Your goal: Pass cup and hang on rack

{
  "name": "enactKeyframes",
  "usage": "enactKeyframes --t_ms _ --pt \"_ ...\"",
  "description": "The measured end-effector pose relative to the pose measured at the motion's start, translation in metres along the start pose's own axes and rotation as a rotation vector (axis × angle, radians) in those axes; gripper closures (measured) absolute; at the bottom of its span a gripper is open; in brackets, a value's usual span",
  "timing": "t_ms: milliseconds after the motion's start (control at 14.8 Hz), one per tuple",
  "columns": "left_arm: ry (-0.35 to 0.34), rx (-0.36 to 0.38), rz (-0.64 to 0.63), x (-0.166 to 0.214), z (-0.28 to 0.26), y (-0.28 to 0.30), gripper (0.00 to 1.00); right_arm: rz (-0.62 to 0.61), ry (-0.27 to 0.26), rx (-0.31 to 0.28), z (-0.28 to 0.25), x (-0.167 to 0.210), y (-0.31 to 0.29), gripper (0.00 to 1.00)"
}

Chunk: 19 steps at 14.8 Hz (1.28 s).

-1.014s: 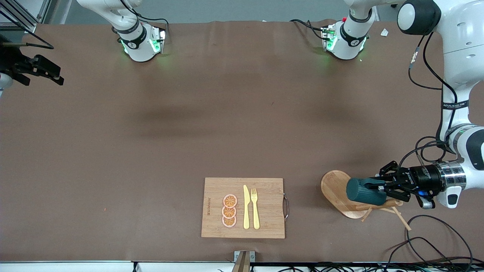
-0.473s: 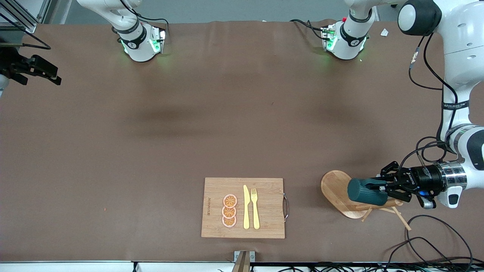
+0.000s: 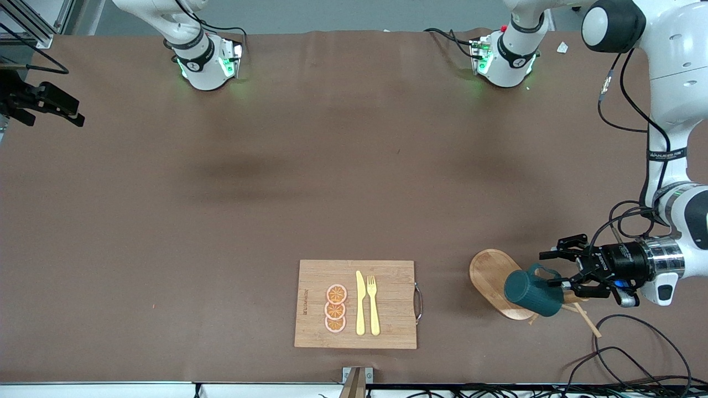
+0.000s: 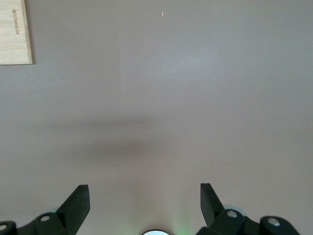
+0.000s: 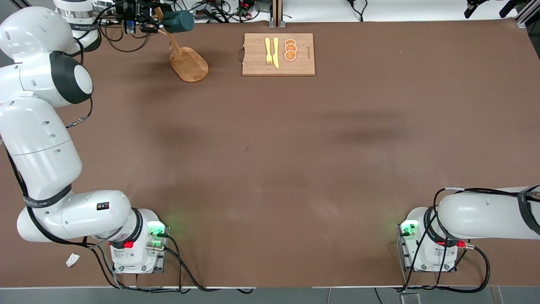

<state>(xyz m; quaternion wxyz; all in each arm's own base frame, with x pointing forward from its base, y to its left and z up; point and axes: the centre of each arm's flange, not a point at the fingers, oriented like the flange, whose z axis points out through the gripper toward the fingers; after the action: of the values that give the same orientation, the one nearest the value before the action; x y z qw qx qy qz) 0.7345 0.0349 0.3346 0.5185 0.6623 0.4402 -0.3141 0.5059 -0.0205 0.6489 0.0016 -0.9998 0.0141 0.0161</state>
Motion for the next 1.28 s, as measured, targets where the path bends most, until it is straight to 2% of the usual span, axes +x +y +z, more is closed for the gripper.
enactKeyframes --t_ms 135,270,405,608,811,1149,1284 --pt "-0.02 0.015 0.025 -0.018 -0.002 0.005 0.02 -0.012 0.004 0.0 0.0 0.0 0.0 0.0" --pt "-0.02 0.036 0.059 -0.041 -0.005 0.012 0.0 -0.026 0.003 0.0 0.0 0.001 0.001 0.0" --pt "0.025 0.106 0.105 -0.07 -0.004 0.018 0.0 -0.03 0.002 0.0 0.001 0.001 0.004 0.0" --pt "0.129 0.255 0.196 -0.125 0.014 0.027 0.0 -0.031 0.0 0.0 0.001 0.001 0.005 0.0" --pt "0.241 0.373 0.277 -0.174 0.023 0.031 0.0 -0.031 -0.002 0.0 0.002 0.001 0.005 0.0" --pt "0.485 0.623 0.419 -0.253 0.048 0.028 0.0 -0.034 -0.004 0.0 0.003 0.001 0.004 0.0" --pt "0.55 0.718 0.47 -0.284 0.062 0.023 0.0 -0.035 -0.004 0.0 0.003 0.001 0.004 0.0"
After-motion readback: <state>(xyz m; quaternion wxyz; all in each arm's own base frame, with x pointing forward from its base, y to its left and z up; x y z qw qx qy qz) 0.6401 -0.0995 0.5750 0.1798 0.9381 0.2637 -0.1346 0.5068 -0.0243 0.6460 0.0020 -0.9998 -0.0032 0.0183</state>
